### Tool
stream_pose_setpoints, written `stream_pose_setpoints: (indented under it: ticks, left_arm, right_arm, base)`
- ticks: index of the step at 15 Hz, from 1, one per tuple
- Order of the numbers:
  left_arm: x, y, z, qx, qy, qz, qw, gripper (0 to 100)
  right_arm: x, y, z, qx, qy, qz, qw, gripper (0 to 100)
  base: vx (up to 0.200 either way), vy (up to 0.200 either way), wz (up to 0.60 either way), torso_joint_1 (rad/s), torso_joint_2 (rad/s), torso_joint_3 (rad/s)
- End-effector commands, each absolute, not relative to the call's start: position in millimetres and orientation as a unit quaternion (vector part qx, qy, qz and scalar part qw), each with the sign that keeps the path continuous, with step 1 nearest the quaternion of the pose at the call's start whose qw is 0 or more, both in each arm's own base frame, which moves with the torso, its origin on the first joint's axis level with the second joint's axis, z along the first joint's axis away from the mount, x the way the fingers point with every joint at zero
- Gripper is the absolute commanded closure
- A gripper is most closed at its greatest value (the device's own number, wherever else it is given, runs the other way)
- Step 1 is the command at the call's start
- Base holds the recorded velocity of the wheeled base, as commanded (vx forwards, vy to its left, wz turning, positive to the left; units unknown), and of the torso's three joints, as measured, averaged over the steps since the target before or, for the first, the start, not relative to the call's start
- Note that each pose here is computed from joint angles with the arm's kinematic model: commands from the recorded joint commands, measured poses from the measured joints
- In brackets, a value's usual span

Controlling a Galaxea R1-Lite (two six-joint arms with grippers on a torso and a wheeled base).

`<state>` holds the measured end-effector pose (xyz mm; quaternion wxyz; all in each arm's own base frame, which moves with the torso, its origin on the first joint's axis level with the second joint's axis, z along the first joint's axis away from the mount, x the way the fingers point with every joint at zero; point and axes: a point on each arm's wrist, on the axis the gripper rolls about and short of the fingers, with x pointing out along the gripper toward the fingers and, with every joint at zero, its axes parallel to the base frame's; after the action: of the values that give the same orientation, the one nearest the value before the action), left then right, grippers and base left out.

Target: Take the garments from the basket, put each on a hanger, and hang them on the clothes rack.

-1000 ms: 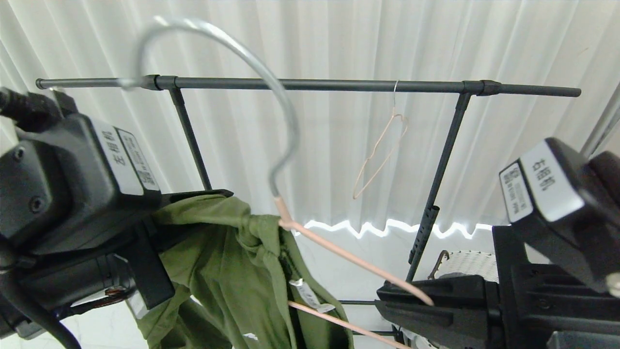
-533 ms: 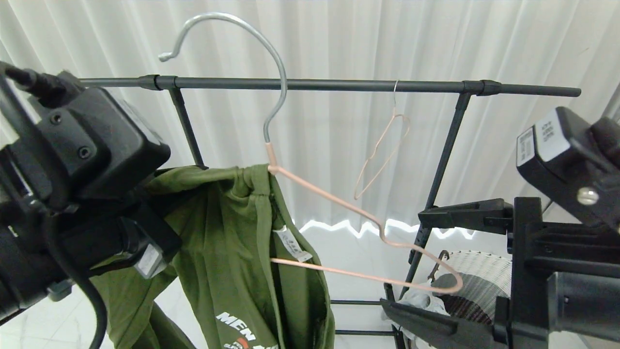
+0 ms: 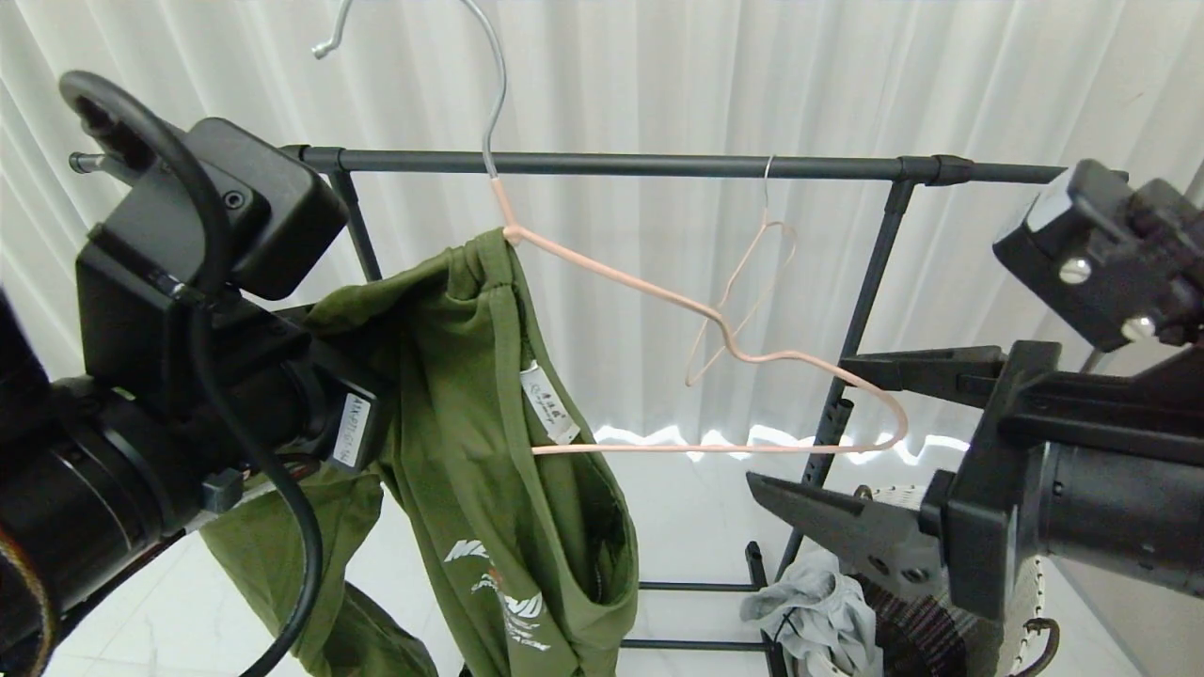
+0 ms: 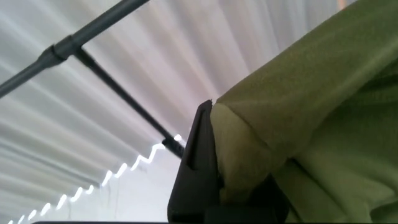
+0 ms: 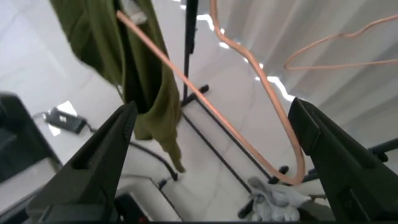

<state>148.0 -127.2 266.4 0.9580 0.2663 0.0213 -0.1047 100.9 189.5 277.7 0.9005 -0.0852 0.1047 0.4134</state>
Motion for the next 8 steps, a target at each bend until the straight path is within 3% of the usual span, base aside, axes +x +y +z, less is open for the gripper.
stream_pose_setpoints:
  ticks: [1,8]
  left_arm:
    - [149,-128,264,0.270,0.027,-0.095,0.958,100]
    - [155,-129,269,0.266,0.031,-0.059,0.962,100]
  right_arm:
    - [115,197,265,-0.091,0.114,0.376,0.915,0]
    - [143,179,266,-0.067,0.103,0.289,0.949,0]
  base:
    - [0.000,0.000,0.00,0.000,0.00,0.000]
    - [0.000,0.000,0.00,0.000,0.00,0.000]
